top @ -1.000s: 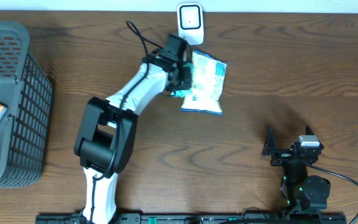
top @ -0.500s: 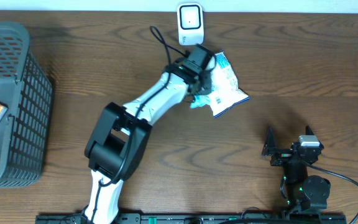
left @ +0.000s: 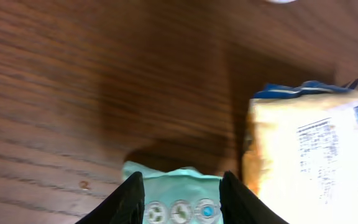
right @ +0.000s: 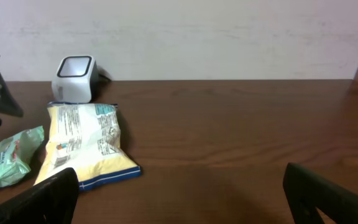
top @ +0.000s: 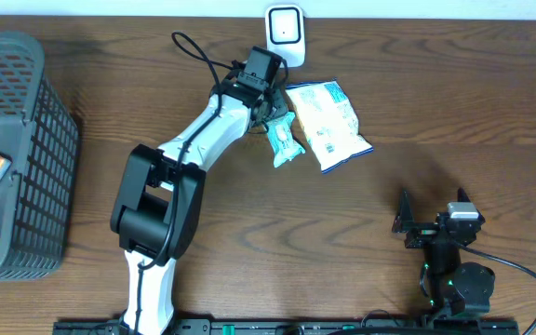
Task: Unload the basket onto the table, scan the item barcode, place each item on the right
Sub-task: 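Carry the green pack to the scanner and release it beside the bag, then reach the left gripper into the basket and grasp the orange tissue pack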
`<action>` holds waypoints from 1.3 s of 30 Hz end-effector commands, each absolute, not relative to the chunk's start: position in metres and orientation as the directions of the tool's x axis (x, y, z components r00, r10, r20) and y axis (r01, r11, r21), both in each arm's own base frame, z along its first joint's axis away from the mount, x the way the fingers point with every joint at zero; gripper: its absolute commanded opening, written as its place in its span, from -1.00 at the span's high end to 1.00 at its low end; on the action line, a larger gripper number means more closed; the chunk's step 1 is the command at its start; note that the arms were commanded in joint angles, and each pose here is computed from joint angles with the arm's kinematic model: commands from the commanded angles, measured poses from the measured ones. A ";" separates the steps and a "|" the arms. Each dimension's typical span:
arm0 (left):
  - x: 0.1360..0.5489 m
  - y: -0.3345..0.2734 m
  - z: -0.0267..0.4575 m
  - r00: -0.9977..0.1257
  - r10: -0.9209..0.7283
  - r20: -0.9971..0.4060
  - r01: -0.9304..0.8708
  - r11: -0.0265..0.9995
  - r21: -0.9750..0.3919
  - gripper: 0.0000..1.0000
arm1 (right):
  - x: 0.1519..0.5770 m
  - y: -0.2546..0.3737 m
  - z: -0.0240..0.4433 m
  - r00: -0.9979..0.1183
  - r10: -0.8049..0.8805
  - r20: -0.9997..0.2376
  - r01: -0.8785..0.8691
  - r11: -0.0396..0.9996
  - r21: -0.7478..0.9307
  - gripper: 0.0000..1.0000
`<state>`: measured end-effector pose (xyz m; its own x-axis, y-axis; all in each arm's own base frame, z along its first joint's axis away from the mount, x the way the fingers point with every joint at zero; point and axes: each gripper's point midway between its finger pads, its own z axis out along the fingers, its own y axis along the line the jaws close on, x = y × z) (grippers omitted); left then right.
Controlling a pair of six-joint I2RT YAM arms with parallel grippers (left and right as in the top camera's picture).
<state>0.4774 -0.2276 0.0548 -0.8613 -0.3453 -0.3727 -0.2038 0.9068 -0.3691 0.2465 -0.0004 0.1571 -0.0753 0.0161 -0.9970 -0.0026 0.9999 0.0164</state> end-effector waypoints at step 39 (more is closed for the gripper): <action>0.493 -0.199 0.266 -0.631 -0.305 -0.714 0.134 0.863 -0.487 -0.06 | 0.246 -0.001 0.157 -0.075 0.026 -0.997 0.005 1.000 0.026 -0.99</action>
<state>0.4953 -0.2490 0.2115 -0.7392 -0.2890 -0.6084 0.1511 0.8091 -0.5679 0.2465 -0.0004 0.1572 -0.0749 0.0161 -0.9971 -0.0026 0.9999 0.0164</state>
